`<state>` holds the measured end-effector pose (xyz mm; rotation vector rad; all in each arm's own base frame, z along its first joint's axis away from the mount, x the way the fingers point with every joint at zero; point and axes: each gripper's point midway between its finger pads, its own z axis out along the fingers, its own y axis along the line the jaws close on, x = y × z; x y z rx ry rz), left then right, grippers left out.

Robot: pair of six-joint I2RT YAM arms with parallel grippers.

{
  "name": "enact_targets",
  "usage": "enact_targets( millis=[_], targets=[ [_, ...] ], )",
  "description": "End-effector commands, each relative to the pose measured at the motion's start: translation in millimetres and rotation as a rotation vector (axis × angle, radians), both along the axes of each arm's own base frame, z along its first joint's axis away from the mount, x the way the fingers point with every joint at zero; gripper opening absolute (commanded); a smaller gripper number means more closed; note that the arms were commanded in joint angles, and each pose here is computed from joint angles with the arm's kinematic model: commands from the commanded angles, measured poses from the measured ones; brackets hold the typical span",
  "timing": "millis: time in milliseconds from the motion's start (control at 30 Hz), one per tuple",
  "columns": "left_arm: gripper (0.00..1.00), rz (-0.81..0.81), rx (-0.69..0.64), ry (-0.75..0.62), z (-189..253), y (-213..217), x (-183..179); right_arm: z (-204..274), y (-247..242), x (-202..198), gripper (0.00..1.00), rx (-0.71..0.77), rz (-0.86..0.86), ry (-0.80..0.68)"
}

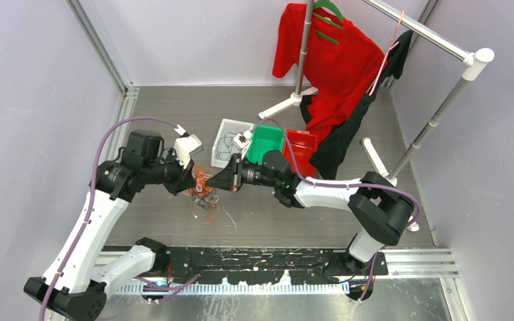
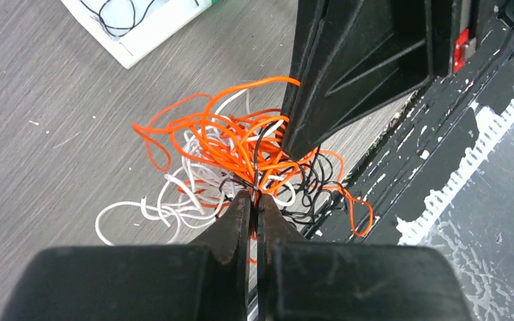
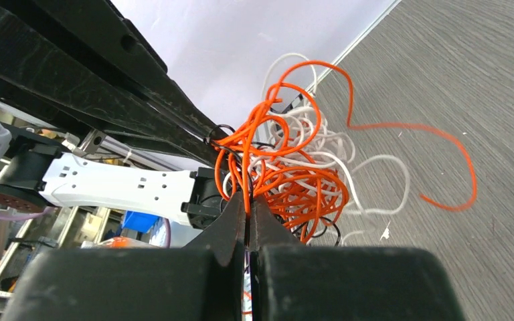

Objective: Untangle the cables
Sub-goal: Untie the cable.

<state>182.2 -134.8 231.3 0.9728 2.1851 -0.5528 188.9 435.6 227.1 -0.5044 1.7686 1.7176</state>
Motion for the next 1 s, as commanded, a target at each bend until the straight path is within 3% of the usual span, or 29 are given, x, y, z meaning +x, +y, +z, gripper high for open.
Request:
enact_targets(
  millis=[0,133,233,300,533,633,800,967],
  targets=[
    [0.00,0.016,0.040,-0.125,11,10,13,19,-22,15,0.01,0.078,-0.052,-0.003],
    [0.00,0.043,0.080,-0.160,13,19,16,-5,-34,26,0.02,-0.031,-0.095,0.030],
    [0.00,0.021,0.074,-0.146,19,18,9,-37,-45,38,0.08,-0.218,-0.182,0.011],
    [0.00,-0.004,0.053,-0.106,20,14,1,-45,-52,43,0.13,-0.262,-0.226,0.004],
    [0.00,-0.052,-0.085,0.047,27,-9,-25,-39,-38,47,0.27,-0.293,-0.326,-0.103],
    [0.00,-0.056,-0.128,0.081,32,-16,-29,-26,-19,39,0.37,-0.232,-0.321,-0.137],
    [0.00,-0.004,-0.092,0.058,31,-9,-20,-10,-16,24,0.52,-0.162,-0.348,-0.192],
    [0.00,0.058,-0.055,0.014,28,0,-9,-13,-36,15,0.59,-0.189,-0.403,-0.214]
  ],
)
